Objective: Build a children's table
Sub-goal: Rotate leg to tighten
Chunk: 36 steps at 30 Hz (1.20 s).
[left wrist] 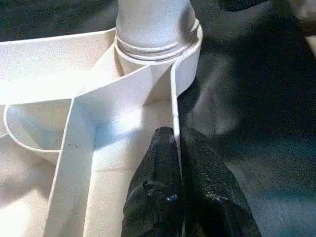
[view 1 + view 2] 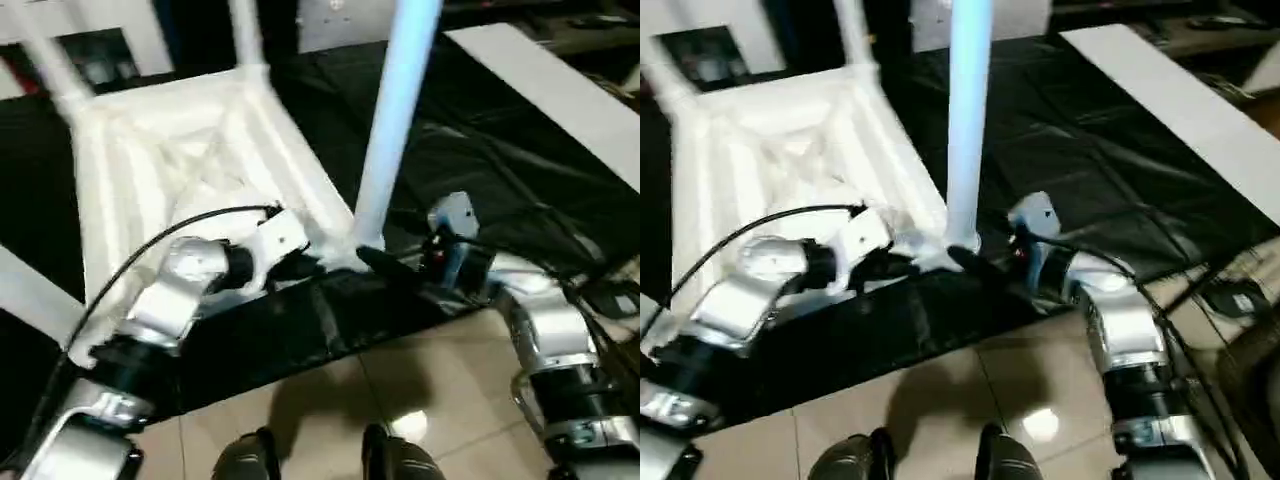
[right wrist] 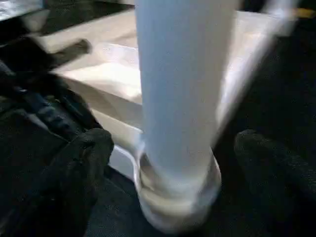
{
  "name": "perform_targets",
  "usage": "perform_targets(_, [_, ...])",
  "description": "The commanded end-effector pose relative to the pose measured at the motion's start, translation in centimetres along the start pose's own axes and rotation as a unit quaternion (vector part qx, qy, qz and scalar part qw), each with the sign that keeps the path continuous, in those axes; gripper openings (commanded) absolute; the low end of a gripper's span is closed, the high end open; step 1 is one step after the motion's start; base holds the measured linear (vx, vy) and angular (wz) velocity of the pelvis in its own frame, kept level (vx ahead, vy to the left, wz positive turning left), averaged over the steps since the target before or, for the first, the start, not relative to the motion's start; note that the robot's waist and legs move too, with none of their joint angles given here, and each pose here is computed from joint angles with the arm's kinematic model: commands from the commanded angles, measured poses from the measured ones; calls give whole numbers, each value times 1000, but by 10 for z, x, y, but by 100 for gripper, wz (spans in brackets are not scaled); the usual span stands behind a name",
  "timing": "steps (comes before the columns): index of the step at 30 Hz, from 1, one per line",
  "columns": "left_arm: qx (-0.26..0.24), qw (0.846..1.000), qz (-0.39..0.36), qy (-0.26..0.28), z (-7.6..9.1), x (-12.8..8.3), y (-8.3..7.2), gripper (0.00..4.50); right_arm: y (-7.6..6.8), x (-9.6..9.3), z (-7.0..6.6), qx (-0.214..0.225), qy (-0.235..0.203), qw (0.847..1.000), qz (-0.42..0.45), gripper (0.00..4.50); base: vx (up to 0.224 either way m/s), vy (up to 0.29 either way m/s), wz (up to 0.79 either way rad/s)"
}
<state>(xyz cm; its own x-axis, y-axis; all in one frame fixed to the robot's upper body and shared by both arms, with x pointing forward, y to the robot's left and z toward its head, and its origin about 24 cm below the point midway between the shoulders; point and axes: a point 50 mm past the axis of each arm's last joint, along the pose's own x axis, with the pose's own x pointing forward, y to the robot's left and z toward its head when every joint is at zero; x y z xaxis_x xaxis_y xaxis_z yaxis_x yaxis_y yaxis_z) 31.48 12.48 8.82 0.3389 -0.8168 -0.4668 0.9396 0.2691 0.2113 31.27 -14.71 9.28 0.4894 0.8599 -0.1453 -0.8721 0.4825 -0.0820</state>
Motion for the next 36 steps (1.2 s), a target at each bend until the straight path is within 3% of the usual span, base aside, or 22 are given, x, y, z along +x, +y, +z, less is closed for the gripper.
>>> perform_targets(1, [40, 997, -63, -35, 15, 1, -8, 0, 0, -3, 4, -14, 4, 999, 39, 446, 0, 0, 0])
perform_targets(13, [80, 984, -158, -17, 13, -9, -9, 0, 0, -12, 7, -28, 43, 980, 191, 430, 26, -13, 6])
perform_targets(23, [82, 980, -178, -20, 13, -8, -10, 0, 2, -15, 10, -12, 47, 967, 251, 343, 0, 0, 0])
perform_targets(25, [82, 980, -179, -17, 12, -8, -10, 0, 2, -16, 10, -9, 51, 965, 257, 308, 0, 0, 0])
perform_targets(28, [84, 980, -178, -14, 12, -9, -9, 0, 1, -17, 8, -7, 56, 964, 261, 295, 0, 0, 0])
perform_targets(29, [86, 981, -176, -13, 12, -9, -9, 0, 0, -17, 8, -6, 58, 964, 261, 271, 0, 0, 0])
perform_targets(36, [86, 981, -173, -10, 10, -9, -7, 0, 1, -16, 6, -1, 62, 962, 266, 227, 0, 0, 0])
